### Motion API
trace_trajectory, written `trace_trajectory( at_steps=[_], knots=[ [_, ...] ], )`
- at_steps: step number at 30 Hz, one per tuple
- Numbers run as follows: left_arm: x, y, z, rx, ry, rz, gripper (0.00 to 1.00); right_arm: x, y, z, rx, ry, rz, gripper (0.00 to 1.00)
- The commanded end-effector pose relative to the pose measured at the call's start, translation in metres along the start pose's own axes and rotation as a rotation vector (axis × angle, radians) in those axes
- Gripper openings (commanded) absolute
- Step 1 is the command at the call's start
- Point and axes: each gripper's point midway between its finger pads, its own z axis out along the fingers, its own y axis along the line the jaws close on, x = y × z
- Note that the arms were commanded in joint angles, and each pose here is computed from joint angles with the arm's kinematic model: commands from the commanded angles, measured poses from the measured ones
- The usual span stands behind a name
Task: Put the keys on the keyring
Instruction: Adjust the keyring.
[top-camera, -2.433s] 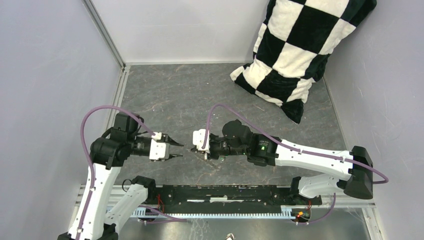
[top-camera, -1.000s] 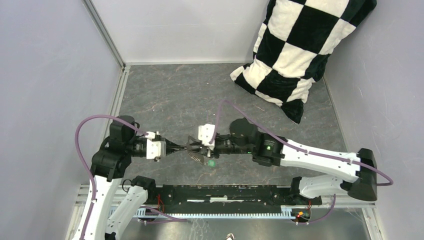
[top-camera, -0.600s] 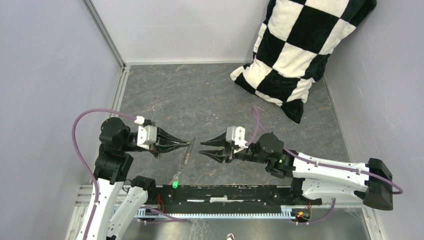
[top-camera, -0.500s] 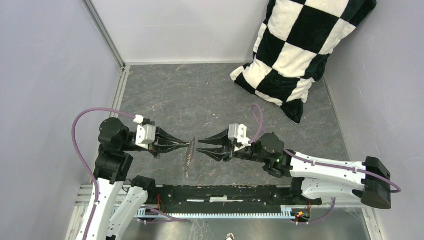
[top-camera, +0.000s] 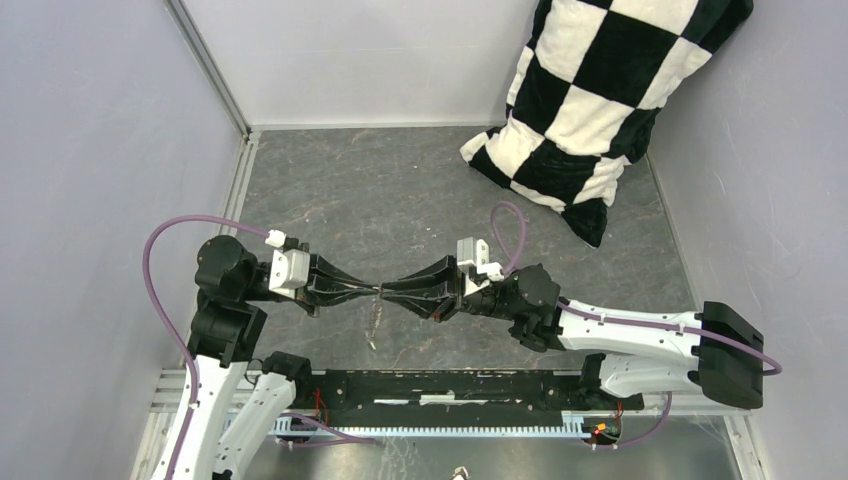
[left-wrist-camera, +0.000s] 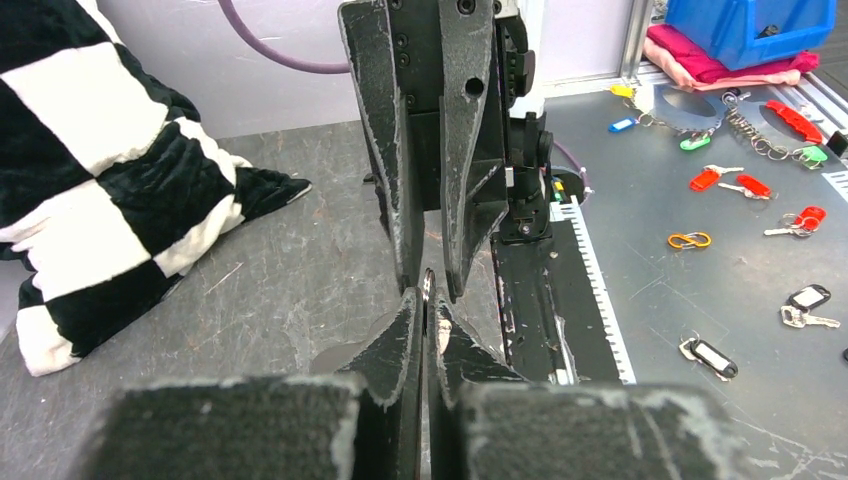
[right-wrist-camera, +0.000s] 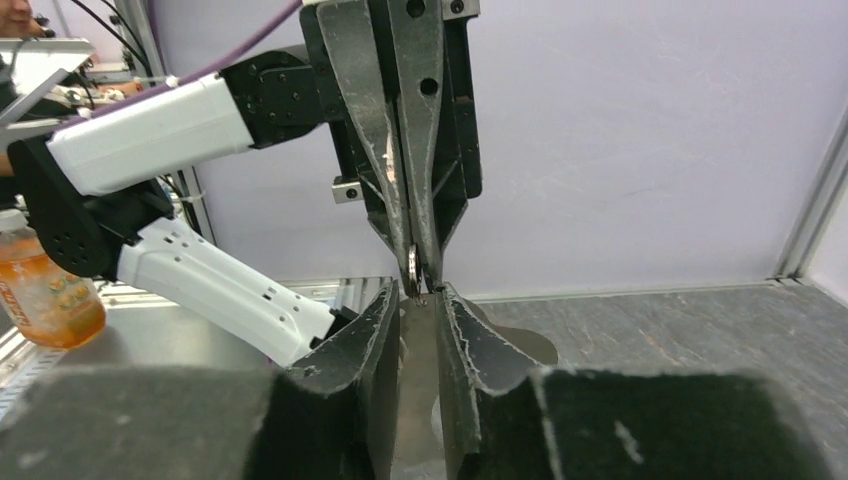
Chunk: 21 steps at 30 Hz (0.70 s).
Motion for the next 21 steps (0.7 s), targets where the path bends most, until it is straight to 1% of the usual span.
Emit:
trace_trajectory(
  at_steps=[1,3,7,8,12,13,14,15,16,17,18,19,21],
  knots=[
    [-0.018,-0.005,0.000,0.012,-0.019,0.028,0.02,-0.034,0.004,0.010,-0.027,-0.106,0.002,0.21],
    [-0.018,-0.005,0.000,0.013,-0.019,0.029,0.02,-0.037,0.004,0.013,-0.030,-0.114,-0.002,0.14],
    [-0.018,-0.004,0.000,0.007,-0.019,0.031,0.02,-0.033,0.003,0.020,-0.041,-0.090,-0.003,0.03],
    [-0.019,-0.004,0.000,0.006,-0.020,0.032,0.02,-0.029,0.003,0.021,-0.042,-0.072,-0.005,0.01],
    [-0.017,-0.003,-0.001,-0.003,-0.011,0.043,0.02,-0.020,-0.005,0.021,-0.013,-0.004,-0.037,0.01],
    [-0.014,-0.003,-0.002,-0.010,0.003,0.052,0.07,-0.015,-0.011,0.020,0.012,0.046,-0.050,0.01],
    [-0.008,-0.002,-0.003,-0.017,0.026,0.081,0.19,-0.013,-0.016,0.019,0.033,0.085,-0.076,0.01],
    [-0.002,0.000,-0.006,-0.037,0.054,0.116,0.50,-0.006,-0.020,0.017,0.050,0.154,-0.093,0.01],
    [0.004,0.002,-0.008,-0.062,0.083,0.140,0.65,0.001,-0.025,0.014,0.071,0.225,-0.102,0.01],
    [0.008,0.006,-0.010,-0.085,0.107,0.164,0.74,0.002,-0.029,0.013,0.088,0.276,-0.116,0.01],
    [0.012,0.010,-0.013,-0.111,0.132,0.179,0.77,0.006,-0.034,0.010,0.103,0.341,-0.138,0.01],
    [0.016,0.012,-0.015,-0.126,0.156,0.190,0.78,0.009,-0.036,0.006,0.115,0.390,-0.142,0.01],
    [0.024,0.012,-0.018,-0.124,0.193,0.214,0.78,0.019,-0.038,-0.003,0.123,0.500,-0.140,0.01]
  ],
)
